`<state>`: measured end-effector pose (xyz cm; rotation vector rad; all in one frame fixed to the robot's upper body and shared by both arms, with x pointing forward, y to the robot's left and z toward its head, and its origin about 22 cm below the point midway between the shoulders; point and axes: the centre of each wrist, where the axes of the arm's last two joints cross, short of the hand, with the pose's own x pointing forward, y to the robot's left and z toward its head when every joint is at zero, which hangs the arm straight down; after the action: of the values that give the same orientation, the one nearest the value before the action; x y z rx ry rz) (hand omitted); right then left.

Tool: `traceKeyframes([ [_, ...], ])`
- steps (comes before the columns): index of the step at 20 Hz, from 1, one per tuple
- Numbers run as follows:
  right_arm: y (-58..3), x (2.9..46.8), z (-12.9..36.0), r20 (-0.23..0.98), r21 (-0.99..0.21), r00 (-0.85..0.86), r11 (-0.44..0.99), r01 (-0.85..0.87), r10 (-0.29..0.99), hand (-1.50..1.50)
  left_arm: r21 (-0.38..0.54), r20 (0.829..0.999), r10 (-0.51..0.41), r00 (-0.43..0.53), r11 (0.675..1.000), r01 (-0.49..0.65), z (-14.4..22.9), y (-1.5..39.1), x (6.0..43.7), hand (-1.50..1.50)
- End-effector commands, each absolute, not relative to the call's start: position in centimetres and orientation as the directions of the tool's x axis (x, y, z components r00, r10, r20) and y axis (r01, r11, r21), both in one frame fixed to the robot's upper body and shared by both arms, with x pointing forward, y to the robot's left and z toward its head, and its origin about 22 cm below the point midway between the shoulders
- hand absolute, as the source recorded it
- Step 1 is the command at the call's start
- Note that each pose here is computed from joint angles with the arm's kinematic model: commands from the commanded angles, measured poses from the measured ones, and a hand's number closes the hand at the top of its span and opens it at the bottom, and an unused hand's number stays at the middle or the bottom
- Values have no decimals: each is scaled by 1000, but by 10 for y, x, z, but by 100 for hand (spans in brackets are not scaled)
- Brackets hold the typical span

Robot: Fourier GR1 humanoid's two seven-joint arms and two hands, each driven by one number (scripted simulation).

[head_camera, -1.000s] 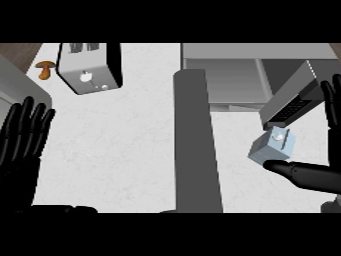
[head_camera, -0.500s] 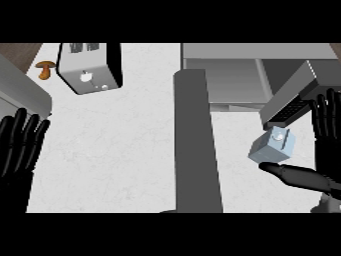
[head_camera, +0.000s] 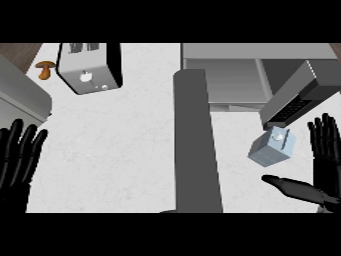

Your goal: Pick up the milk, place it into the microwave and close the microwave

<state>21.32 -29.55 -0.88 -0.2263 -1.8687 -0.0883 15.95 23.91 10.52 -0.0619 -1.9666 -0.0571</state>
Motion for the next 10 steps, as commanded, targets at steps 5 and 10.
traceKeyframes([
  [5, -300, 224, -77, 959, -57, -261, 977, 207, 112, -150, 17, 926, 14, -377, 997, 78, 102, 248, 145, -150],
  [10, -322, 226, -80, 959, 13, -281, 979, 202, 45, -150, 5, 925, 25, -379, 997, 79, 109, 255, 143, -150],
])
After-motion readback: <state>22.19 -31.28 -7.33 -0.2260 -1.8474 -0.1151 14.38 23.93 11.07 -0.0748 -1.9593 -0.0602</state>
